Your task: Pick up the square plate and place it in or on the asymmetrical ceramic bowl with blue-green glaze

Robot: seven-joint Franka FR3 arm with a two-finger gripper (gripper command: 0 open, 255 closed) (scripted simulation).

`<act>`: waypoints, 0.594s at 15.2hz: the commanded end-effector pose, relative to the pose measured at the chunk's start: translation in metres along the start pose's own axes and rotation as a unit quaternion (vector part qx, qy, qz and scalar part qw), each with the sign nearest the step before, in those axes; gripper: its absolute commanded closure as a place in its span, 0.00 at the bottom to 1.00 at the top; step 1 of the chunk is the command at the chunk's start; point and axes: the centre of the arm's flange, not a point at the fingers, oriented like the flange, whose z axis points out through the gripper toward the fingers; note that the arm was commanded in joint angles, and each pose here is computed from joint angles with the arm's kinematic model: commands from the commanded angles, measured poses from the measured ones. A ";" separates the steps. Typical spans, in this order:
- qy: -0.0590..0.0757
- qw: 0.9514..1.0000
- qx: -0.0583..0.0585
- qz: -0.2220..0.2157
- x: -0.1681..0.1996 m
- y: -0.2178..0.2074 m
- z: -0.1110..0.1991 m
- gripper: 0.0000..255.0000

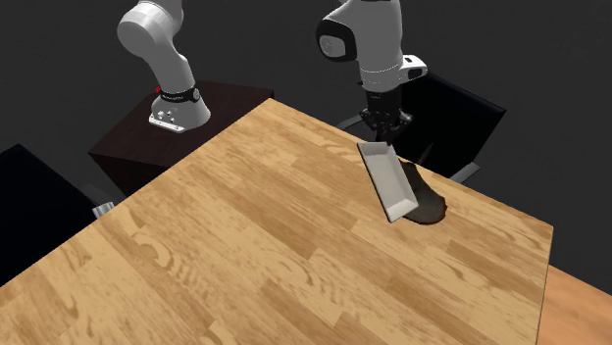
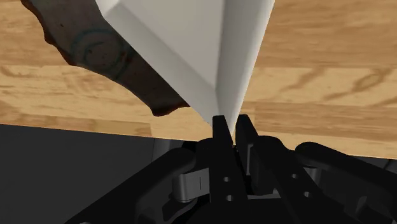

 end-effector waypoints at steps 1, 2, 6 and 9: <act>-0.004 1.000 0.002 0.003 -0.007 -0.004 0.014 1.00; -0.004 1.000 0.002 0.003 -0.007 -0.006 0.019 1.00; -0.004 1.000 0.002 0.003 -0.008 -0.007 0.023 1.00; -0.004 1.000 0.002 0.003 -0.008 -0.007 0.023 1.00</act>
